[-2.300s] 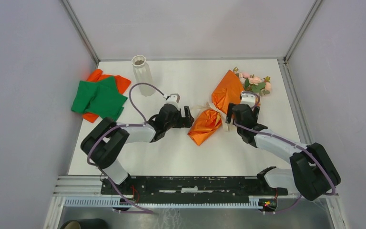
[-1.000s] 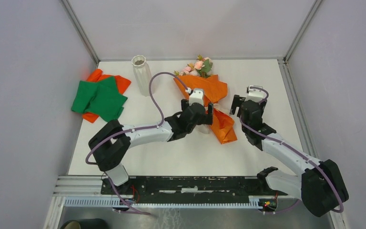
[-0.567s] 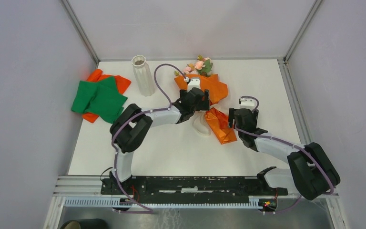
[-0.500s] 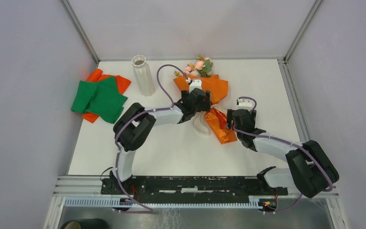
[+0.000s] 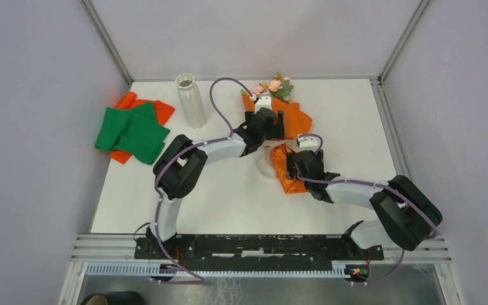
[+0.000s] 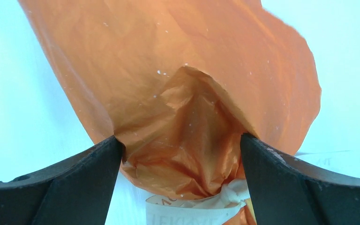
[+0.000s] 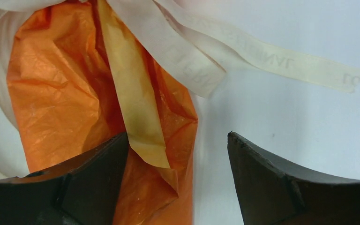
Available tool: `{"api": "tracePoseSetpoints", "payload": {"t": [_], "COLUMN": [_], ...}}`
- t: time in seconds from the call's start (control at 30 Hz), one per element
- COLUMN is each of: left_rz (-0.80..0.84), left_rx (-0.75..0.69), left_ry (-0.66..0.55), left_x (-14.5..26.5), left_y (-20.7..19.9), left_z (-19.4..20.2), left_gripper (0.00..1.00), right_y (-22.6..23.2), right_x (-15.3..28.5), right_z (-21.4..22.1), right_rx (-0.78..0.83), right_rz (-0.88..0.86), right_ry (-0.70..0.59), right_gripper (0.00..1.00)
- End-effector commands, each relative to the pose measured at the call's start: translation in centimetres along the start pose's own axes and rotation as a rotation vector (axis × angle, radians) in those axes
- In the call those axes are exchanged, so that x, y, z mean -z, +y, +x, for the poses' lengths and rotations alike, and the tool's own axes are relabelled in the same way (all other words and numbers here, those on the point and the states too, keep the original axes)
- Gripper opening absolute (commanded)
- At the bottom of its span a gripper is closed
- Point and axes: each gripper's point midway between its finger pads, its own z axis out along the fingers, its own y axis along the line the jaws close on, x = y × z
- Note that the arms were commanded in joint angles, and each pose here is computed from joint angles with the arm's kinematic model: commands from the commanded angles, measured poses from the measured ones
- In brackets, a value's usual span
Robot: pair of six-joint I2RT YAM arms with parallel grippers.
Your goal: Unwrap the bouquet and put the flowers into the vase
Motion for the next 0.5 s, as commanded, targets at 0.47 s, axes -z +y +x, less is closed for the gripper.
{"api": "tracePoseSetpoints", "payload": {"t": [0.47], "left_rz": [-0.051], "left_rx": [0.039], "left_ry": [-0.155], "left_x": [5.2], "left_y": [4.1], "left_z": [-6.8], "left_gripper": [1.00], "right_y": [0.9], "right_x": [3.4], "right_z": [-12.6], "right_rx": [-0.032], "right_rz": [0.011], "right_ry": [-0.268], "right_gripper": [0.84]}}
